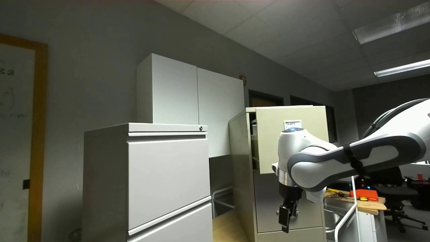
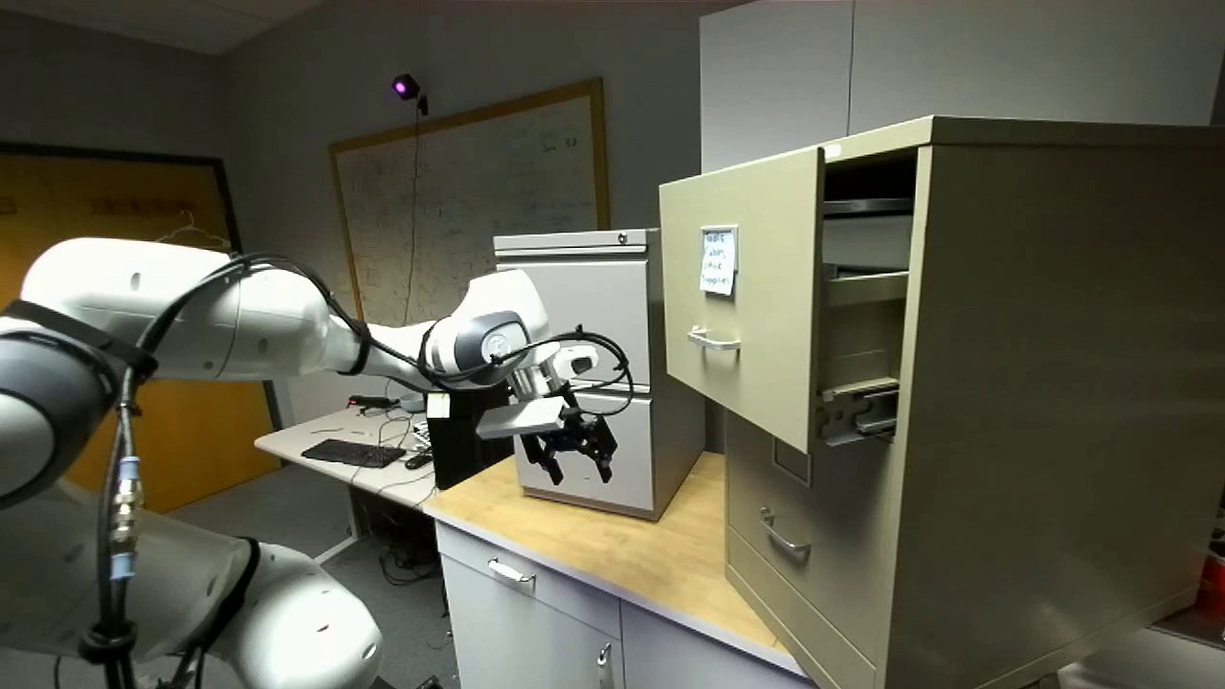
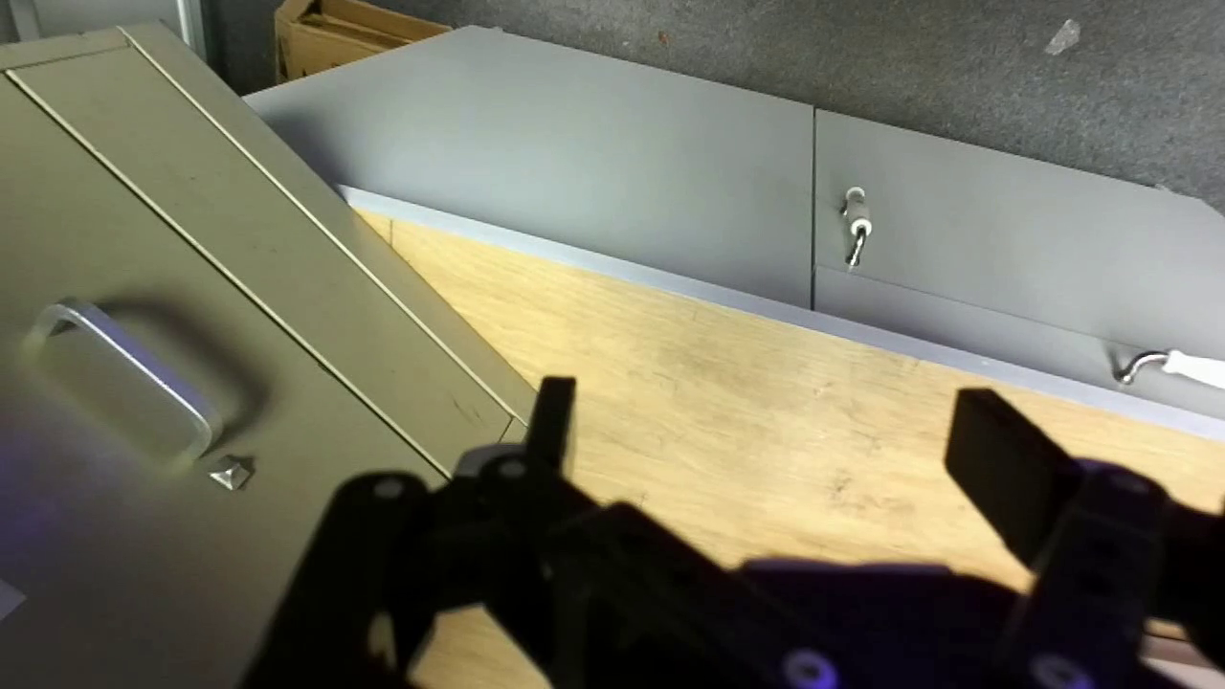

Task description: Close the top right drawer

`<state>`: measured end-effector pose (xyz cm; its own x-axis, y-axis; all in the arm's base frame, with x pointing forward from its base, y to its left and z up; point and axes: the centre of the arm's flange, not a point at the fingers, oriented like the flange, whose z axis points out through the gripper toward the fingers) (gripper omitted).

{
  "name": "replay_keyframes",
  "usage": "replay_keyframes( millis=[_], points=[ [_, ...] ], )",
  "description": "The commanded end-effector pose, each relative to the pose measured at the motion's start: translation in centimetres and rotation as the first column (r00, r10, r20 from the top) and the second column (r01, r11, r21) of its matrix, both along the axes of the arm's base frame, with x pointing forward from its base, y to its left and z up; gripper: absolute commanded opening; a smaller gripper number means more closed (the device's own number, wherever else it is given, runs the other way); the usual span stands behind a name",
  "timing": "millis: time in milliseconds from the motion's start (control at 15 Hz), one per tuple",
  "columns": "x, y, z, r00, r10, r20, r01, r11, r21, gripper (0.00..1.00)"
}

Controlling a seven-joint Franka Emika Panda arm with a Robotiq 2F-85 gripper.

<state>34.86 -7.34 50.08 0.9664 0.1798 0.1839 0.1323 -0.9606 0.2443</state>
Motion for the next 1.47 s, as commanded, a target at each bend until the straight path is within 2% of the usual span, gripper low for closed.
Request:
replay_keyframes(
  millis=[0, 400, 667, 733, 800, 867, 1067, 1400],
  points=[
    [0.0, 0.0, 0.0, 1.0, 0.0, 0.0, 0.0, 1.0, 0.0, 1.0],
    [0.0, 0.0, 0.0, 1.0, 0.0, 0.0, 0.0, 1.0, 0.0, 1.0],
    [-0.1, 1.1, 0.4, 0.999, -0.012, 0.032, 0.014, 0.998, -0.058, 1.0],
    [-0.1, 1.5, 0.8, 0.999, -0.008, 0.043, 0.011, 0.997, -0.07, 0.9],
    [-0.1, 2.0, 1.3, 0.998, -0.001, 0.061, 0.007, 0.995, -0.096, 0.75],
    [-0.2, 2.6, 1.8, 0.997, 0.003, 0.079, 0.006, 0.993, -0.116, 0.69],
    [-0.7, 4.6, 3.8, 0.988, 0.019, 0.155, 0.011, 0.982, -0.188, 0.42],
    [-0.5, 6.6, 7.5, 0.956, 0.087, 0.28, 0.041, 0.906, -0.42, 0.06]
  ],
)
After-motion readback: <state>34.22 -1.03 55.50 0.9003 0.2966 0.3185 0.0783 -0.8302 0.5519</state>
